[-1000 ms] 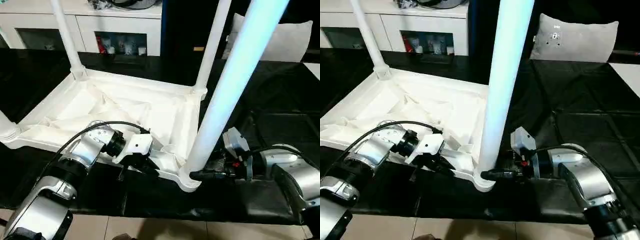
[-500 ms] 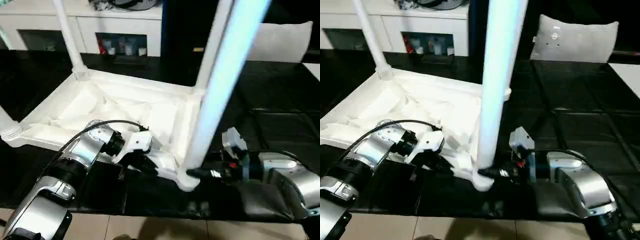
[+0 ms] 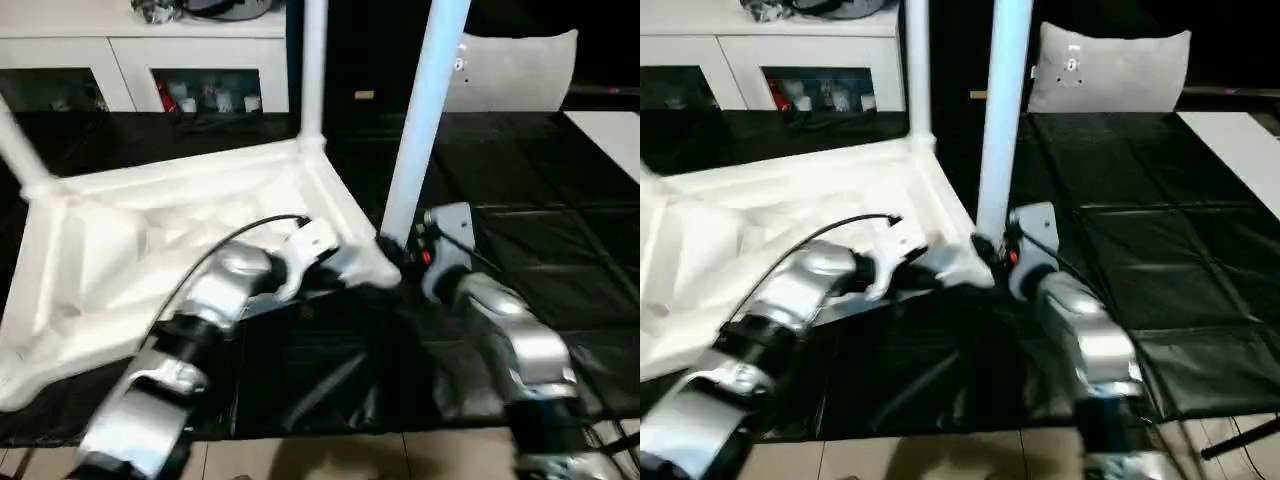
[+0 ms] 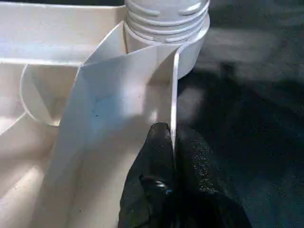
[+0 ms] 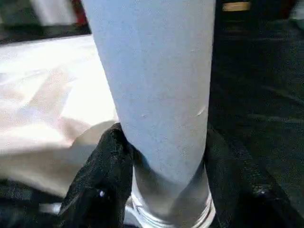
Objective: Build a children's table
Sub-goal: Rotate leg to tighten
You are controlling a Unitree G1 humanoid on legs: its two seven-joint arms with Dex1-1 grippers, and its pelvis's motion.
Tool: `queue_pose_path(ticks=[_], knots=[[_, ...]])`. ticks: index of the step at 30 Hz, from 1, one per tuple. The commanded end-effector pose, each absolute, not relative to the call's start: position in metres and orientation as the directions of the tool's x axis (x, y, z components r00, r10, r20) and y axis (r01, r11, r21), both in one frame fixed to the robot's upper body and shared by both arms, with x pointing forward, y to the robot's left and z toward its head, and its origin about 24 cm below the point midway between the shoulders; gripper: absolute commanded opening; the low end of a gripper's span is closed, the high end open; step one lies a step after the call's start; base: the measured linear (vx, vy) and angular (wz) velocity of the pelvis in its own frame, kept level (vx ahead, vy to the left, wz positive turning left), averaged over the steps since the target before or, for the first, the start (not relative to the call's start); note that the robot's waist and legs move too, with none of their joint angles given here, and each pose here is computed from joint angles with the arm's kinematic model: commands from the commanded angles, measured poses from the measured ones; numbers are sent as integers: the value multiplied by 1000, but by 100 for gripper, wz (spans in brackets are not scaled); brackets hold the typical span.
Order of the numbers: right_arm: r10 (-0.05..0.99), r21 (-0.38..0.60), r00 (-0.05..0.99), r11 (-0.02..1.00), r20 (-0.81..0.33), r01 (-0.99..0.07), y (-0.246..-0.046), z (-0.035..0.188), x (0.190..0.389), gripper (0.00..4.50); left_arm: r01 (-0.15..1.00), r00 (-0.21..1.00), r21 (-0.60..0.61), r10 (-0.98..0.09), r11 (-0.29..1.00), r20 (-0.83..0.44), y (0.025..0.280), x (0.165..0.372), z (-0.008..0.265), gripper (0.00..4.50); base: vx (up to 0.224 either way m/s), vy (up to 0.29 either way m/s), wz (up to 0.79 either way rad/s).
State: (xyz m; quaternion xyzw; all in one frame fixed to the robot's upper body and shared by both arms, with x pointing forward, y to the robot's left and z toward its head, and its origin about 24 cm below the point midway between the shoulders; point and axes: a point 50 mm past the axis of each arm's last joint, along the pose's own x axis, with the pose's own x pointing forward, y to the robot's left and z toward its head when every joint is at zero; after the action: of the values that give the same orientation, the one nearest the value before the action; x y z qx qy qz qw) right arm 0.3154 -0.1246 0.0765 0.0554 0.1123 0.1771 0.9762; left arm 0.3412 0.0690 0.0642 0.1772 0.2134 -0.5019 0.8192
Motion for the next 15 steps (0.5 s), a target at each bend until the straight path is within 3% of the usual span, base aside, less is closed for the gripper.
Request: queue_pose_path(ticks=[1, 7, 15], knots=[[461, 269, 836, 881, -298, -390, -88, 50, 304, 248, 903, 414, 108, -775, 416, -477, 39, 340, 74, 0, 0, 0, 0], [399, 281, 880, 902, -257, -327, -99, 53, 302, 290, 898, 431, 138, -773, 418, -464, 41, 341, 73, 0, 0, 0, 0], [471, 144, 855, 882, -218, -449, -135, 68, 293, 368, 945, 325, 124, -829, 302, -454, 57, 331, 64, 0, 0, 0, 0]])
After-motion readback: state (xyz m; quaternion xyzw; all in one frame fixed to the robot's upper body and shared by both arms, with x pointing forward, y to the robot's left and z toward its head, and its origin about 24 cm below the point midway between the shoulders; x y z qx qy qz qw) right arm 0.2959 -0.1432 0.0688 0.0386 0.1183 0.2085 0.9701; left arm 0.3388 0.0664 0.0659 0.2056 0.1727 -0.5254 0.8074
